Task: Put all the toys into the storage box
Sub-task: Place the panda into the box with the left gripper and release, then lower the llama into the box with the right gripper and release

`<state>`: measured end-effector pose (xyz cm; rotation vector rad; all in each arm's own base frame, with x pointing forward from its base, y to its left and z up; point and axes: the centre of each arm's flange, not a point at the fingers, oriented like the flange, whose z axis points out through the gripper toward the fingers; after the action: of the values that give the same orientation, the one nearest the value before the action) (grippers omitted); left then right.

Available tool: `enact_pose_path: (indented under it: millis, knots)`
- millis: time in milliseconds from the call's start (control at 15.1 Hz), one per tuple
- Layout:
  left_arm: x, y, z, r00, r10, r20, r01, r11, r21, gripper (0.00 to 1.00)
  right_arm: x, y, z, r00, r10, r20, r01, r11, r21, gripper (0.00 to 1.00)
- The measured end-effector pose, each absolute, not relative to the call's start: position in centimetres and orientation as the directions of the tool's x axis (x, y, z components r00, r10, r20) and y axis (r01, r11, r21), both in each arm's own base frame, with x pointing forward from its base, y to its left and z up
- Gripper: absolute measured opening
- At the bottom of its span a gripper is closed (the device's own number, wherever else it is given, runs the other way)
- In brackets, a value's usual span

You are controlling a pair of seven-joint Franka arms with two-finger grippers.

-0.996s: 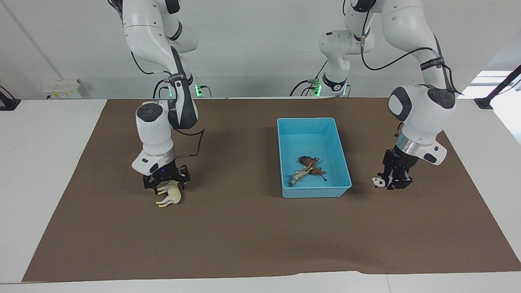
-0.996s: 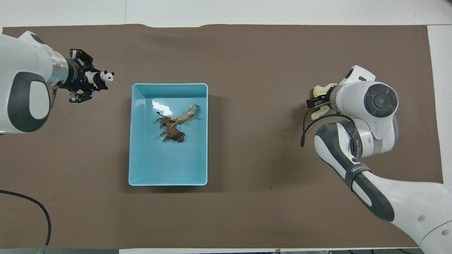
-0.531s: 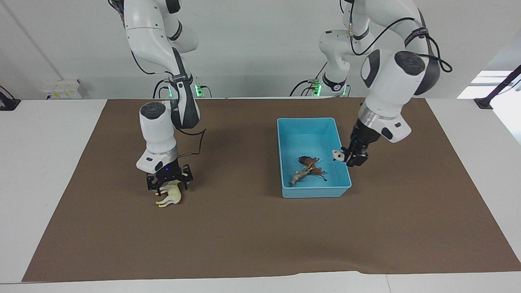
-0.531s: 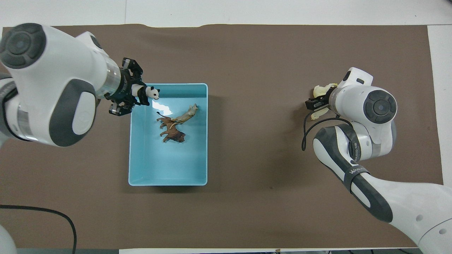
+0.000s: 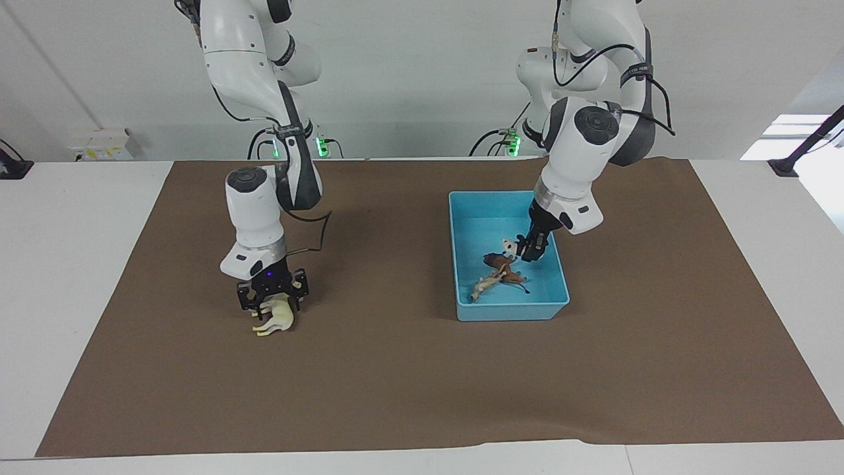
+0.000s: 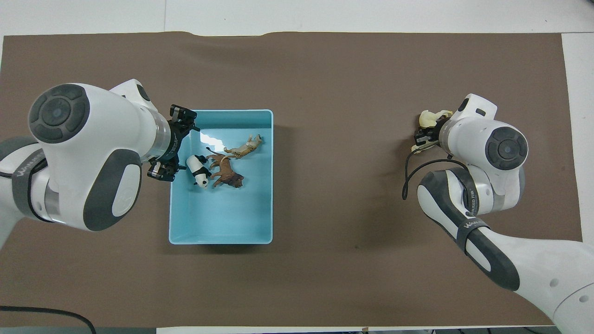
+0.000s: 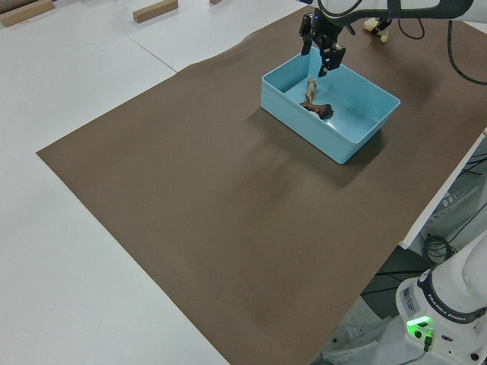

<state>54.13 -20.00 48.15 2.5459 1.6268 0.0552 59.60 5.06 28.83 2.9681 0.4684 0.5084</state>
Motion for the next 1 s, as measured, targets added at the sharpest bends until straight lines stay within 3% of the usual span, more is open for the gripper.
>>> enact_pose_path:
  millis: [265,398,664,996]
  knots:
    - [54.5,-15.0,53.5,0.570,0.821,0.026,0.816,-0.570,0.100,1.00,60.2,6.4,29.7,0.908,0.328,0.261,0.301,-0.944,0.137,0.42]
    - [54.8,-12.4,56.0,0.670,0.742,0.028,0.739,-0.670,0.067,1.00,62.3,9.2,34.1,0.940,0.283,0.191,0.266,-0.958,0.108,0.42]
    - [54.4,-11.0,57.9,0.865,0.502,0.010,0.501,-0.865,0.021,1.00,64.3,20.5,46.4,0.984,0.079,0.161,0.082,-0.997,-0.010,0.42]
    - [54.0,-10.4,62.1,0.928,0.372,0.024,0.372,-0.928,-0.022,1.00,63.1,34.9,49.2,0.968,-0.187,0.168,-0.166,-0.977,-0.131,0.42]
